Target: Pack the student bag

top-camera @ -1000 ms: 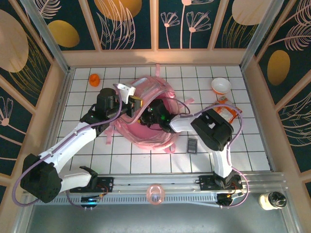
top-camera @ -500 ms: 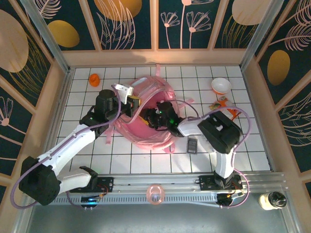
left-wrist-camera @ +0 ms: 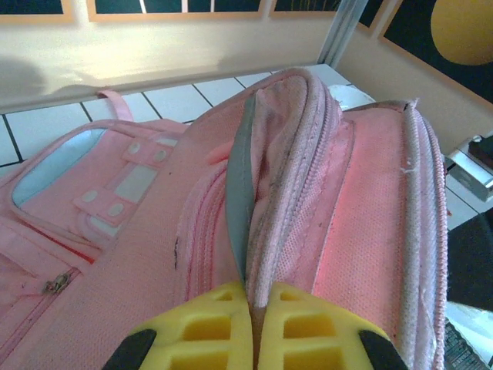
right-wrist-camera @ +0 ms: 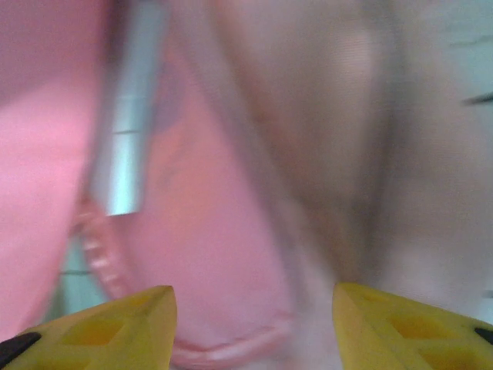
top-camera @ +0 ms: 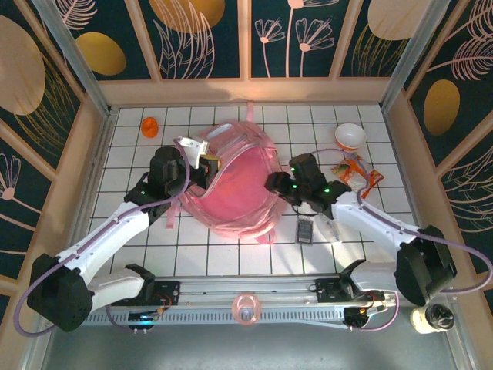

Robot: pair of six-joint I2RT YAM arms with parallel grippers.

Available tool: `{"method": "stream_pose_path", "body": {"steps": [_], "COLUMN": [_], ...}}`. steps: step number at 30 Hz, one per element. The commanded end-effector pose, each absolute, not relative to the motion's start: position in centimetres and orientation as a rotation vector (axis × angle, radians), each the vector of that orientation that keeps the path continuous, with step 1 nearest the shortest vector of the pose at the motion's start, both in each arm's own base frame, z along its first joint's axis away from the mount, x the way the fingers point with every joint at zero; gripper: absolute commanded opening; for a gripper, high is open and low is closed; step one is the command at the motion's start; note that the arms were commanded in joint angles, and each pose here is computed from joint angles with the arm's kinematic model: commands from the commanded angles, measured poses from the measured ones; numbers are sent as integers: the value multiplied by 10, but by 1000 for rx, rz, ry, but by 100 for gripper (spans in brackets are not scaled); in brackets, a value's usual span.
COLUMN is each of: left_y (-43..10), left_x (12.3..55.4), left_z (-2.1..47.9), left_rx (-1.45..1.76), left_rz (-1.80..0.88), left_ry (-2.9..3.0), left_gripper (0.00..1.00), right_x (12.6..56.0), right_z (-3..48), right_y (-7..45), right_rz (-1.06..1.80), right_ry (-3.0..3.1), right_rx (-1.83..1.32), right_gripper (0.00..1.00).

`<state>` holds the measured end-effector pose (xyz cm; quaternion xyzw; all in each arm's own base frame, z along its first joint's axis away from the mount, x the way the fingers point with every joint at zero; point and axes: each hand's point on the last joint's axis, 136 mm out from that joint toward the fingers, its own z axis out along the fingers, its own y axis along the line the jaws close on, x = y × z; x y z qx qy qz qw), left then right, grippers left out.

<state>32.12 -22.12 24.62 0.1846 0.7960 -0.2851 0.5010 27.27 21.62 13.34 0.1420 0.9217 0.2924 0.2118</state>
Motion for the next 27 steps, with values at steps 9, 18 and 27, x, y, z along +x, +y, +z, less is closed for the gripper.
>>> {"method": "stream_pose_path", "body": {"steps": [9, 18, 27], "left_y": [-226, -222, -224], "left_x": [328, 324, 324], "left_z": [294, 295, 291], "left_rx": [430, 434, 449], "left_rz": [-727, -715, -716], "left_ry": [1751, 1747, 1756], "left_gripper": [0, 0, 0], "right_x": [183, 210, 216], "right_z": [59, 46, 28], "right_y": [87, 38, 37], "right_rz": [39, -17, -44], "right_ry": [2976, 2920, 2984], "right_rx": [504, 716, 683], "right_gripper": [63, 67, 72]}}
